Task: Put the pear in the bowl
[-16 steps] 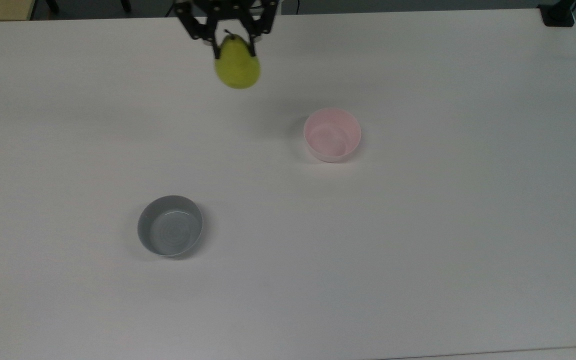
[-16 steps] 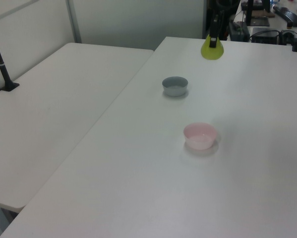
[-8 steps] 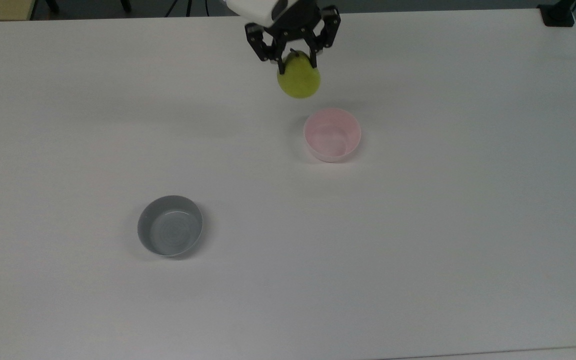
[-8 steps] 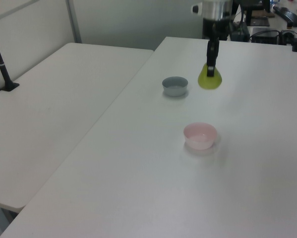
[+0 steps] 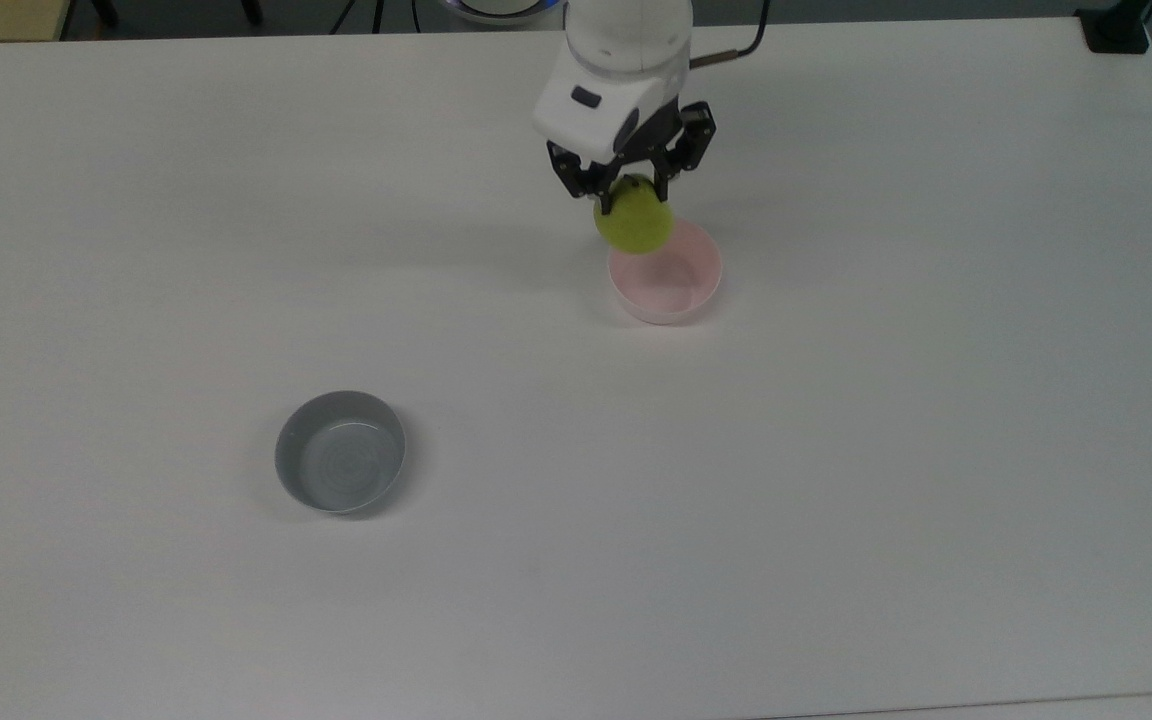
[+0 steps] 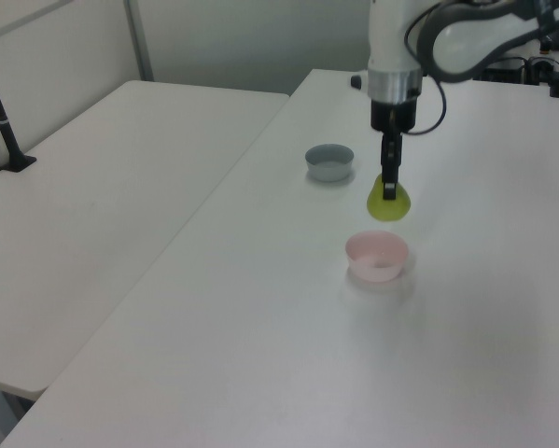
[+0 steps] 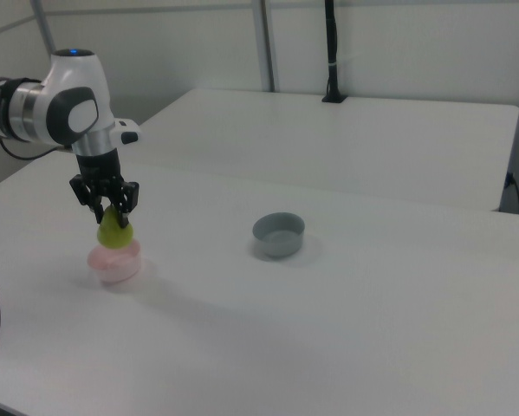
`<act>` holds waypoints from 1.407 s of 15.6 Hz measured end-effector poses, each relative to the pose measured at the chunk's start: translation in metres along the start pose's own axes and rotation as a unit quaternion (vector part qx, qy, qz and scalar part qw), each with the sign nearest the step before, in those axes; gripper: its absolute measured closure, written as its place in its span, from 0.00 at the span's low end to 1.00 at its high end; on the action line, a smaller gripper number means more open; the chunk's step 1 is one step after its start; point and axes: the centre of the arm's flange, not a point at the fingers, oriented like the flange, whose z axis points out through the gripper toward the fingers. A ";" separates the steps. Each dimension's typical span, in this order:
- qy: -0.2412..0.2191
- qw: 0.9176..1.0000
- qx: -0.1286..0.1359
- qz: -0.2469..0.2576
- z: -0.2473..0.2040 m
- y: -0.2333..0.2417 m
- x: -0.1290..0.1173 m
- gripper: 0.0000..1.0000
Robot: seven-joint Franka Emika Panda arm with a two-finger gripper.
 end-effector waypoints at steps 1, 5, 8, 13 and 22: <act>0.001 1.000 -0.002 -0.001 0.009 -0.003 0.004 0.47; -0.007 1.000 -0.006 -0.002 0.037 -0.014 0.012 0.47; -0.001 1.000 -0.009 -0.003 0.056 -0.027 0.019 0.47; -0.004 1.000 -0.012 0.006 0.076 -0.029 0.024 0.46; 0.003 1.000 -0.015 0.026 0.031 -0.012 0.020 0.00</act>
